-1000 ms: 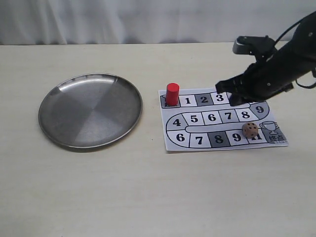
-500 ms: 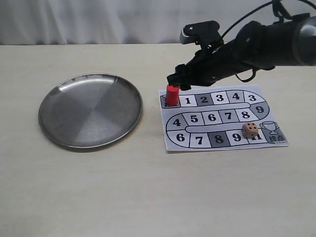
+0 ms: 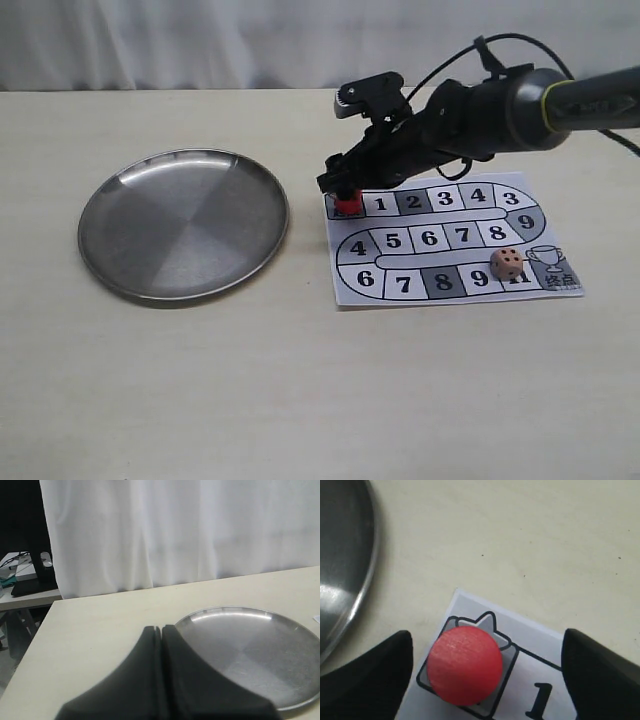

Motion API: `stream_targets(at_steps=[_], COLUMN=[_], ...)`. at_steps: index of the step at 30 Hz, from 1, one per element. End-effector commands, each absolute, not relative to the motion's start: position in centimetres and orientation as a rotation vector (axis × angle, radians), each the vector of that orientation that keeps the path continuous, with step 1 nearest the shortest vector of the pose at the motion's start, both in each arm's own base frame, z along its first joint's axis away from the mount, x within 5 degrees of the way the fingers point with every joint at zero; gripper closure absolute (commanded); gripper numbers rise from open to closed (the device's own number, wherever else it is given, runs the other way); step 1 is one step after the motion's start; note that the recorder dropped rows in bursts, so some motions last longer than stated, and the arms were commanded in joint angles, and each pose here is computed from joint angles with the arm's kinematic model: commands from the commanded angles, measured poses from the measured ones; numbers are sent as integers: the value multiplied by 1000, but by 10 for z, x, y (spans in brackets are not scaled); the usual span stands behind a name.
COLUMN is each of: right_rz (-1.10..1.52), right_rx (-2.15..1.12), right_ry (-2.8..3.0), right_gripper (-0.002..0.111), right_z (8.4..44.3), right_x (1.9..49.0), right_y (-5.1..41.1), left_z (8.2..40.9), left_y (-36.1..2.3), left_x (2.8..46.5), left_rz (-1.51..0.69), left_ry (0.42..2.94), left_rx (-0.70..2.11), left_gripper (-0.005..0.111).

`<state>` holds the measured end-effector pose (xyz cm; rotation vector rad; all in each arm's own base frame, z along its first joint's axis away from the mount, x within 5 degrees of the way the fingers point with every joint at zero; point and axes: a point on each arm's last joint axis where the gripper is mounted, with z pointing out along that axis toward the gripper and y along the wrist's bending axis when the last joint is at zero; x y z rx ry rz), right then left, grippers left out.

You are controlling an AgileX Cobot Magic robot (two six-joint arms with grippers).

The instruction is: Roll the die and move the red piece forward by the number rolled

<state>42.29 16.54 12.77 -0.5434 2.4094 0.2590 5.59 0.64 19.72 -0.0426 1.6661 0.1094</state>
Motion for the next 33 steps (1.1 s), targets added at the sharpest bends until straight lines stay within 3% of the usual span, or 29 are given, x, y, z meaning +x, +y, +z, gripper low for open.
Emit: stream_targets(at_steps=[1,6,8,22,27,33], right_rz=[237,238,240,218,212,230], right_rx=[-551,-570,-576,-603,-494,-512], right_ry=[2397,2378,2377,2284,2356,2475], right_gripper=[42,94,104,104,104,104], right_z=[120,118,118,190,168,118], right_x=[426,424,423,419,430,430], right_y=[165,176,178,156,131,133], left_z=[198,198,198,198,198,198], left_y=[6,6,6,6,6,6], left_x=[56,56,56,56,56,56], left_rz=[110,110,110,110,110,110], left_ry=[1656,1656,1656,1656,1656,1656], left_rx=[-45,-45,-45,-45,-45,-45], left_gripper=[107,107,107,107,107,107])
